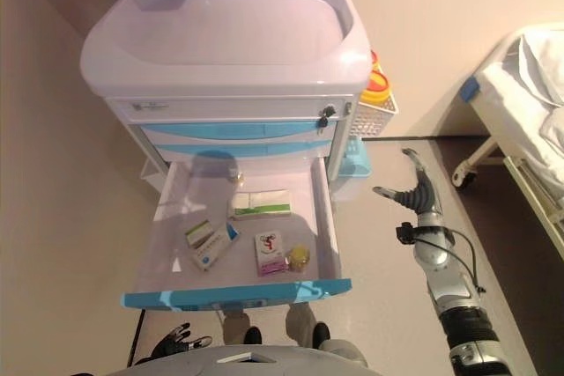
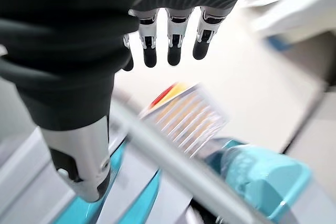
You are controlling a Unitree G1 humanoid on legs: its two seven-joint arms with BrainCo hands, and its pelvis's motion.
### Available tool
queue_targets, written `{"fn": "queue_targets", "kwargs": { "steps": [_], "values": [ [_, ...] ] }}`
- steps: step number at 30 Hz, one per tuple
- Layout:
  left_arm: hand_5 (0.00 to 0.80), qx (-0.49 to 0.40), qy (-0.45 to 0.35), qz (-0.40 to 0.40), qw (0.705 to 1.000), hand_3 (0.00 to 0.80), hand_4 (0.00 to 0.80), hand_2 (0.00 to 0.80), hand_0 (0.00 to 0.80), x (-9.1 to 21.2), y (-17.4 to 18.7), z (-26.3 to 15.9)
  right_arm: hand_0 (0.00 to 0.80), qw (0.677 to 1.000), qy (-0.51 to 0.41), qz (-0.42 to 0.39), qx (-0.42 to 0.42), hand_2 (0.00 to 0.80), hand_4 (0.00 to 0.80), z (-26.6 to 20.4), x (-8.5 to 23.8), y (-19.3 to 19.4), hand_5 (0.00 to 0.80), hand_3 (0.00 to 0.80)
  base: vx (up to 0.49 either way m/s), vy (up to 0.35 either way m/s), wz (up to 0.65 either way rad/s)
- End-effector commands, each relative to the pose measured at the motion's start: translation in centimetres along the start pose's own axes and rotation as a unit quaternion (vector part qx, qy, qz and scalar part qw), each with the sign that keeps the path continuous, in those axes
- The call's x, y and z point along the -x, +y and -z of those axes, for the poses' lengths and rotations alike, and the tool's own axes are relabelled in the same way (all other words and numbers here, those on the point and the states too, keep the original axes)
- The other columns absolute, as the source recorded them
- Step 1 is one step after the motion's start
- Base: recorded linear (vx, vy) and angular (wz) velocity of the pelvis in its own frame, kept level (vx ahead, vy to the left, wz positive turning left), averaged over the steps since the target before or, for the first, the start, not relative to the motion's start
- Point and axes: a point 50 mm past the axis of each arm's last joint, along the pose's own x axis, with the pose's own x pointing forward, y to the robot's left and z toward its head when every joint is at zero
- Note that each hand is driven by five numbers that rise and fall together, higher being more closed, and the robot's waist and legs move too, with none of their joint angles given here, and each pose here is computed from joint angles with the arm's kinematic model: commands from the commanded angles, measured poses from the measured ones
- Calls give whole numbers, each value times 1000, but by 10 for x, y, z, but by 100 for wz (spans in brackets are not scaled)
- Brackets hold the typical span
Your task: Open the drawer and pick up the medicine
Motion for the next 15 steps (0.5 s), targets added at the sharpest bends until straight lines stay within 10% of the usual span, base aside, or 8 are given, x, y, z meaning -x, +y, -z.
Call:
{"fn": "queue_targets", "kwargs": {
  "steps": [1, 15],
  "values": [
    [0, -27, -6, 8, 1000, 0, 0, 0, 0, -4, -1, -11, 0, 986, -140, -59, 65, 0, 0, -49, -23, -11, 0, 0, -14, -28, 24],
    [0, -47, 25, 3, 999, 0, 0, 0, 0, -4, 10, -9, 0, 920, -93, -278, 259, 0, 0, -22, -25, 43, 0, 0, -17, -23, 22]
  ]
}}
